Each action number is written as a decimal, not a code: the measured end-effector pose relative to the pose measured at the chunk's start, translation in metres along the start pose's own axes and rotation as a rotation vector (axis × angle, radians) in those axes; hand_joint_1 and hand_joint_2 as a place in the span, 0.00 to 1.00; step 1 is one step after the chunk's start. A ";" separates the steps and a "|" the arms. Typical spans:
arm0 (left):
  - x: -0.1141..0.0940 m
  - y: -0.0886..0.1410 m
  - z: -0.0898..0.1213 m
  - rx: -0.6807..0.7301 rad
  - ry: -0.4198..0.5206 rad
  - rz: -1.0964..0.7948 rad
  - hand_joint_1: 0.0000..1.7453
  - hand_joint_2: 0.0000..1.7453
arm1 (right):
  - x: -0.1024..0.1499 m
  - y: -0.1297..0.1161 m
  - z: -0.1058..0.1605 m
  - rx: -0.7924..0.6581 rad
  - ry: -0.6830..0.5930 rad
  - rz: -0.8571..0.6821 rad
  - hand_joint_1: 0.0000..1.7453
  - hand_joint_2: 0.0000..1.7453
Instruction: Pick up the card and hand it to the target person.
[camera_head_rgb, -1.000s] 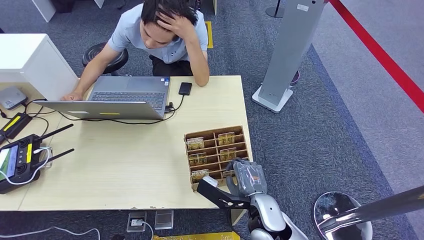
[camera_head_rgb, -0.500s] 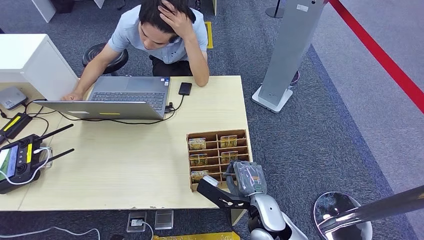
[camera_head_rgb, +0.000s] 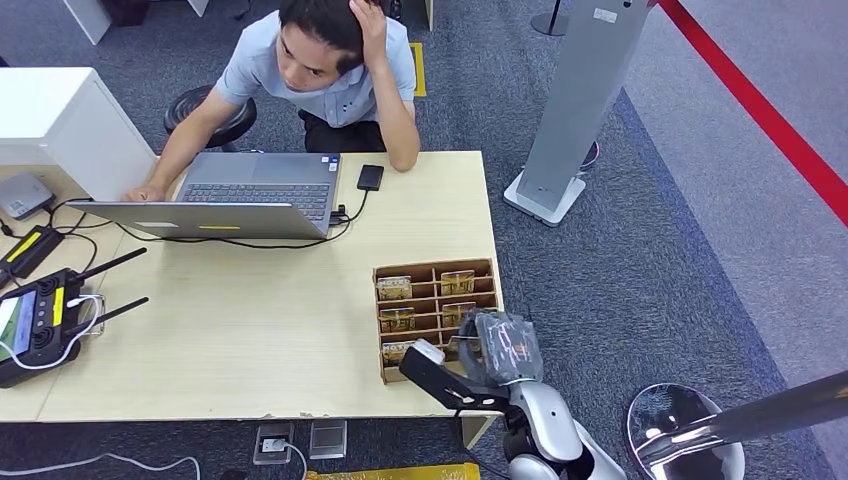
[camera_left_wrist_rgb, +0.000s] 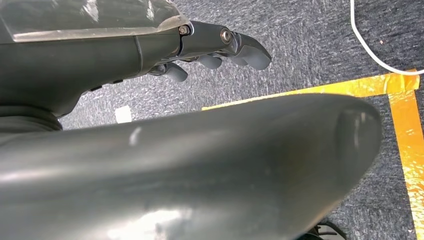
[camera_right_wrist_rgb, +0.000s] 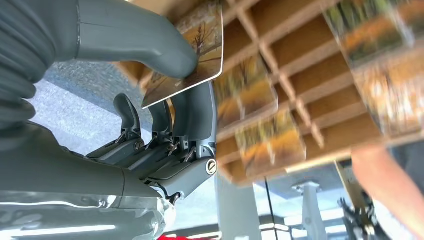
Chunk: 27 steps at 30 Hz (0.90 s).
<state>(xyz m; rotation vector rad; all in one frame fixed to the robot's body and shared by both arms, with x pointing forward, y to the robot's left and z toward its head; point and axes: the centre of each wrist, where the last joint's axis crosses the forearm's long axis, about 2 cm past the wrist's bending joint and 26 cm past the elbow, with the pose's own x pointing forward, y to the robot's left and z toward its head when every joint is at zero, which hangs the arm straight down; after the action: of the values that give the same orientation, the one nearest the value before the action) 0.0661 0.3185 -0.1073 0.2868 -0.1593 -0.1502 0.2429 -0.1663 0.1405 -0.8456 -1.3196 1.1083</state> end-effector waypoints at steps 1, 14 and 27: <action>-0.001 0.000 0.000 0.000 0.001 0.000 0.00 0.00 | 0.000 -0.008 0.000 -0.015 0.001 -0.008 0.74 1.00; -0.003 0.002 0.000 0.004 0.002 -0.001 0.00 0.00 | 0.012 -0.093 0.004 -0.177 -0.270 -0.172 0.74 1.00; 0.015 0.001 0.000 -0.002 -0.035 -0.025 0.00 0.00 | 0.010 -0.074 -0.028 -0.658 -0.489 -0.136 0.74 1.00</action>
<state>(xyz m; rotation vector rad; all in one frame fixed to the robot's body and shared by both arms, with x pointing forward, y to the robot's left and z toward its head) 0.0803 0.3169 -0.1050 0.2841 -0.1902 -0.1803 0.2798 -0.1750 0.2102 -0.9626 -2.1857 0.7953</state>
